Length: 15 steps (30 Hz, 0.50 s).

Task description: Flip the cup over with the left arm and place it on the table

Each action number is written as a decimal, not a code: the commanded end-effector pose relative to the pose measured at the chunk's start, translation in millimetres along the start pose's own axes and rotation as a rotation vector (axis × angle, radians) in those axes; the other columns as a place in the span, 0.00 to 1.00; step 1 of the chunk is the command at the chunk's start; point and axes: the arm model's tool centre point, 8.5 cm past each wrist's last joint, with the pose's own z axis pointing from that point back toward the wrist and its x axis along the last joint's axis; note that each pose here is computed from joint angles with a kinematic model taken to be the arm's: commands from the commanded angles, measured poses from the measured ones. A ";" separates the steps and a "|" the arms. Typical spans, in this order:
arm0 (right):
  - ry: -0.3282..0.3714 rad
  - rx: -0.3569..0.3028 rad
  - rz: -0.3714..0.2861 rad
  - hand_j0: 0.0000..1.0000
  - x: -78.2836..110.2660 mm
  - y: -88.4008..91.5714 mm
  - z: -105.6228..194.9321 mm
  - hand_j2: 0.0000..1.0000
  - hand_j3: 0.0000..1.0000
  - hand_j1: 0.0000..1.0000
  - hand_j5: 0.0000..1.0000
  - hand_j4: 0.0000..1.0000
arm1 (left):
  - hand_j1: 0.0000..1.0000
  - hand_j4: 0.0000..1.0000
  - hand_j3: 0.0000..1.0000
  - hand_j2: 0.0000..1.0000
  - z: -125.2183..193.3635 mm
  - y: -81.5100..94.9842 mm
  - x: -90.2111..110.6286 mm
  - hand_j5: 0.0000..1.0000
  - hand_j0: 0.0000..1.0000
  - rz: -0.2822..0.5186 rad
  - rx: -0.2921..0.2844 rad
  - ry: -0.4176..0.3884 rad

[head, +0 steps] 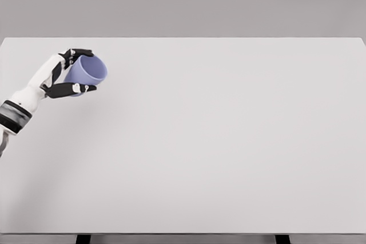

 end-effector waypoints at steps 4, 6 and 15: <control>0.000 -0.001 -0.001 1.00 0.0 -0.1 0.0 1.00 1.00 1.00 1.00 1.00 | 0.64 0.64 0.64 0.64 3.4 4.3 4.2 0.64 0.64 0.051 0.036 -0.071; 0.000 0.001 -0.001 1.00 0.0 0.1 0.0 1.00 1.00 1.00 1.00 1.00 | 0.64 0.64 0.64 0.64 12.1 -2.3 0.1 0.64 0.64 0.065 0.034 -0.097; 0.000 -0.001 -0.001 1.00 0.0 -0.1 0.0 1.00 1.00 1.00 1.00 1.00 | 0.65 0.65 0.65 0.65 31.1 -11.6 -10.8 0.65 0.65 0.095 0.047 -0.144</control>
